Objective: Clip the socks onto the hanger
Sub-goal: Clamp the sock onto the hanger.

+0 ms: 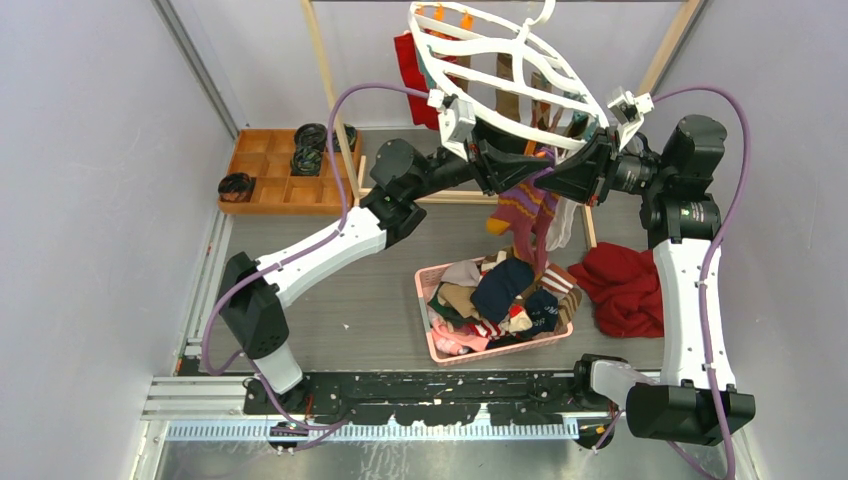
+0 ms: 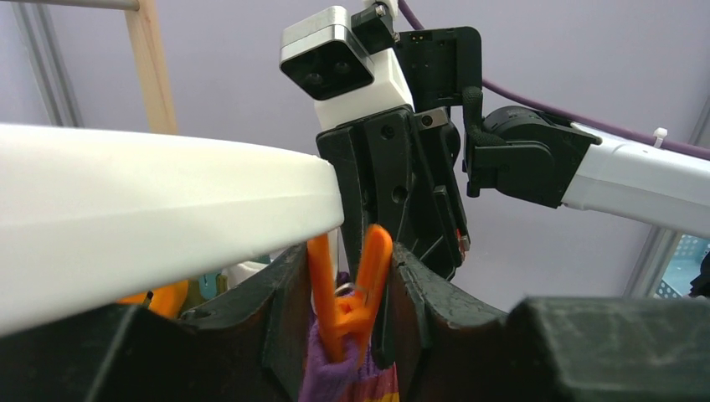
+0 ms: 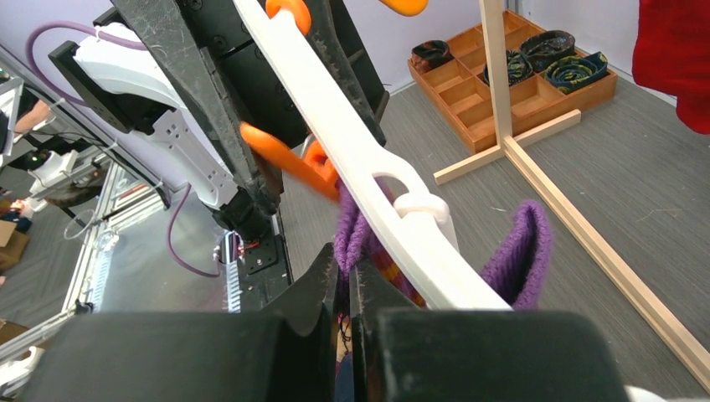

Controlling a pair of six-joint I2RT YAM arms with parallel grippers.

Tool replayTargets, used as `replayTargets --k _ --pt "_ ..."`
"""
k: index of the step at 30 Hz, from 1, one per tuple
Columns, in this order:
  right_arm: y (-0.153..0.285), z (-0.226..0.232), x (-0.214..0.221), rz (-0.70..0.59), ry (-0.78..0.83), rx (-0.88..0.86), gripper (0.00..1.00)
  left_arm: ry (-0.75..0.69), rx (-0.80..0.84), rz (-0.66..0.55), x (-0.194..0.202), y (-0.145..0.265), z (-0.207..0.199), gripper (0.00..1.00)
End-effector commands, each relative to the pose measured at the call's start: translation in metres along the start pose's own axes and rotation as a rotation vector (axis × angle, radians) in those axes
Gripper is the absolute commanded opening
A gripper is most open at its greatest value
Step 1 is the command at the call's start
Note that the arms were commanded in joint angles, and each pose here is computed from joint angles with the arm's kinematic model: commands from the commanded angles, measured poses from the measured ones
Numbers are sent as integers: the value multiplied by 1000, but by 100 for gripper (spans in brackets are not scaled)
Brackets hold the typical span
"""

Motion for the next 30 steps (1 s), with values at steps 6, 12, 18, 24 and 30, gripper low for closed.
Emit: replayTargets --k 6,12,18,24,30 --pt "2 -9 -5 -19 15 27 1 -28 17 -84 -39 3 -10 48" --pt "4 -13 -5 -26 14 43 1 -10 -7 -100 -46 8 -10 66" --pt "10 -24 -3 -41 43 128 3 40 -44 -102 -55 22 -16 76" --pt "18 -41 3 -17 85 265 4 106 -99 -50 -43 45 -24 79" --pt "27 -52 8 -23 120 380 5 168 -150 29 -20 70 -32 81"
Point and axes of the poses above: each gripper's point midway between its finger pads, its own y axis back along the fingers, its own z axis along the line the jaws close on, x = y × z, the point moved 1 cm from there along y, back along the fingers, and after that the axes turned 10 degrees about -y, right-handed, at the moved point
